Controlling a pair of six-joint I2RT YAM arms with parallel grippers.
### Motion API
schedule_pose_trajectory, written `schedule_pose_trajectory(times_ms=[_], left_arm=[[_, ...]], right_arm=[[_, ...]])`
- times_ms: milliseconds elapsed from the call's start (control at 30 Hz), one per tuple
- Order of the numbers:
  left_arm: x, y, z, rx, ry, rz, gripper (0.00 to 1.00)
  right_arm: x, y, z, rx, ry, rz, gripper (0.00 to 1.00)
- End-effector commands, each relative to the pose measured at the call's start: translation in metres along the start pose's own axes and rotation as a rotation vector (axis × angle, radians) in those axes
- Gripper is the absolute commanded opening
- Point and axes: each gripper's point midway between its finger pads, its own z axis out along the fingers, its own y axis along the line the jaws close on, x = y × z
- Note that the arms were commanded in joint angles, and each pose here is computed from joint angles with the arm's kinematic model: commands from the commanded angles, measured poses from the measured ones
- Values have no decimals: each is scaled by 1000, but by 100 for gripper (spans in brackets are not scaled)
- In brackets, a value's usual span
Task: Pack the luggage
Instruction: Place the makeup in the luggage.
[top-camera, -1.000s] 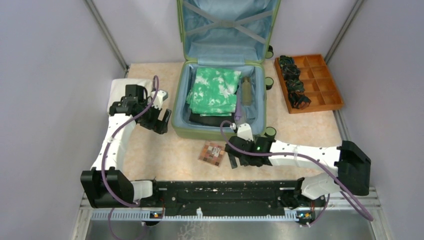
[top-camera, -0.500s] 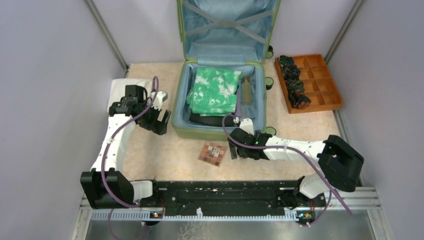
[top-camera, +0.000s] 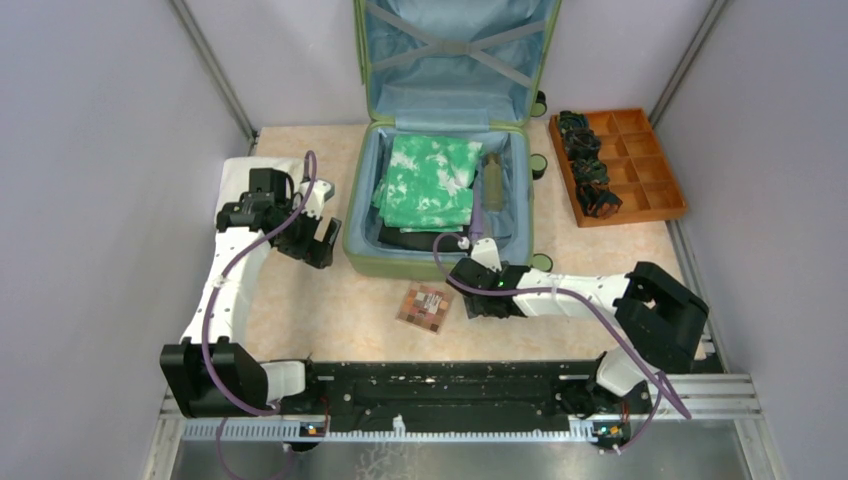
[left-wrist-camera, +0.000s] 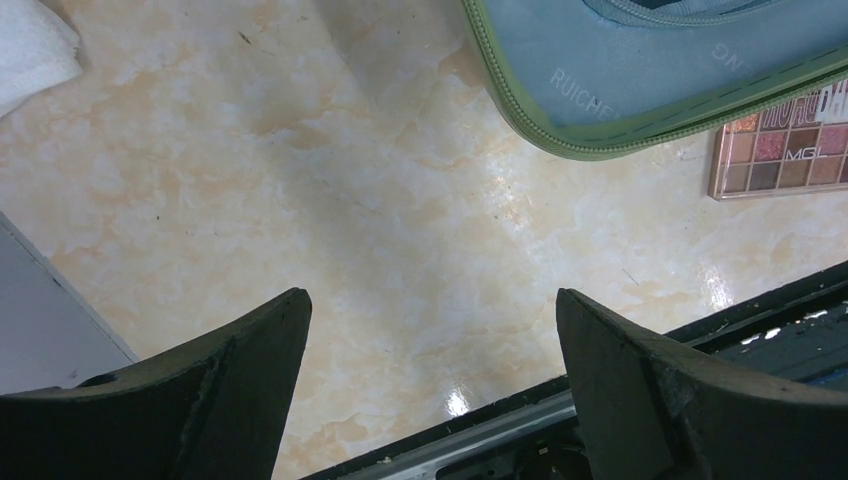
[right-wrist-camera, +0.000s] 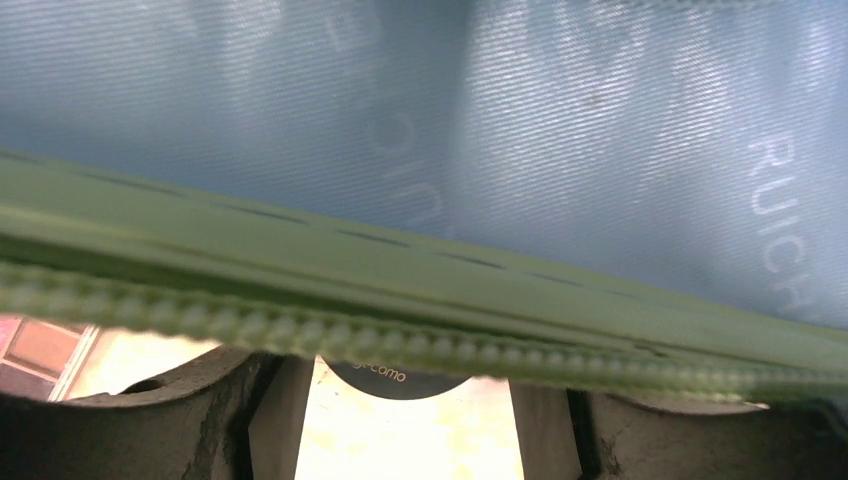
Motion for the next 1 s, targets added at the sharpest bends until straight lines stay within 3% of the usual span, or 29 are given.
schedule_pose_trajectory(times_ms=[0, 100, 167, 433, 633, 800, 967], left_arm=[[-7, 3, -9, -22, -29, 6, 99], [-7, 3, -7, -20, -27, 6, 99], [-7, 3, -6, -19, -27, 5, 99], [-3, 3, -3, -13, -13, 8, 99], [-3, 2, -2, -8, -14, 10, 99], [0, 1, 0, -6, -13, 12, 99], [-1, 1, -1, -5, -16, 16, 99]], right_arm=[[-10, 28, 8, -116, 2, 6, 41], [-14, 27, 3, -126, -14, 10, 24], [-18, 27, -7, -148, -35, 17, 18], [-67, 26, -105, -319, -155, 66, 12], [-174, -4, -159, -299, -289, 107, 12], [-238, -34, -123, -189, -291, 145, 12], [-269, -51, -56, -107, -222, 175, 10]])
